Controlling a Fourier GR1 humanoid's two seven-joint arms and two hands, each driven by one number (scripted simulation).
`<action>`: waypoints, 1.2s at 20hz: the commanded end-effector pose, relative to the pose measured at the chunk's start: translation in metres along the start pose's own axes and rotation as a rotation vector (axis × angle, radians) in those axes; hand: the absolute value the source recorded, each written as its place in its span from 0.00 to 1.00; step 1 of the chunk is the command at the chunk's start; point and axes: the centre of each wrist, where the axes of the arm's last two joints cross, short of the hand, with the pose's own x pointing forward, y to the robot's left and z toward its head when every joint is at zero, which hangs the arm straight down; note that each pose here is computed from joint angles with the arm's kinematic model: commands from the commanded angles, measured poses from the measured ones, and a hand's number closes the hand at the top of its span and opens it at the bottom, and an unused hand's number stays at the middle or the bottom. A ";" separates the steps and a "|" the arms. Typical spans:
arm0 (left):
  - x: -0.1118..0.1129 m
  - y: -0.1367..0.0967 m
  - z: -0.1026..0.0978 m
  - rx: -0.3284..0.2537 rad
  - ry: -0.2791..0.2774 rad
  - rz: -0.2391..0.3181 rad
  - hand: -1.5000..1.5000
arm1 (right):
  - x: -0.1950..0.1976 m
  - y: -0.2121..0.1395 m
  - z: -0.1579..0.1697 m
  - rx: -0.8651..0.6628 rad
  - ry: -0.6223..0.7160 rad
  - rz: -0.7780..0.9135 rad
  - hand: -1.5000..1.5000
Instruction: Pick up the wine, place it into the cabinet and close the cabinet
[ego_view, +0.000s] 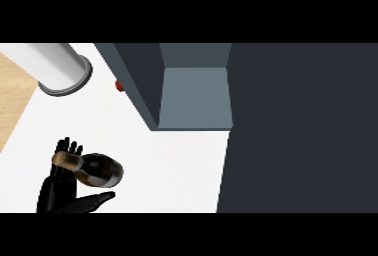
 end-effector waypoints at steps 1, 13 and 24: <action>-0.004 -0.025 -0.009 -0.007 0.007 -0.011 0.00 | 0.029 0.003 0.012 0.022 -0.048 -0.029 0.00; -0.035 0.001 0.004 -0.014 0.029 0.042 0.00 | 0.017 0.001 0.010 0.006 -0.059 -0.017 0.00; -0.029 -0.021 -0.016 -0.161 -0.027 0.102 1.00 | 0.024 0.001 0.019 -0.007 -0.040 -0.037 0.00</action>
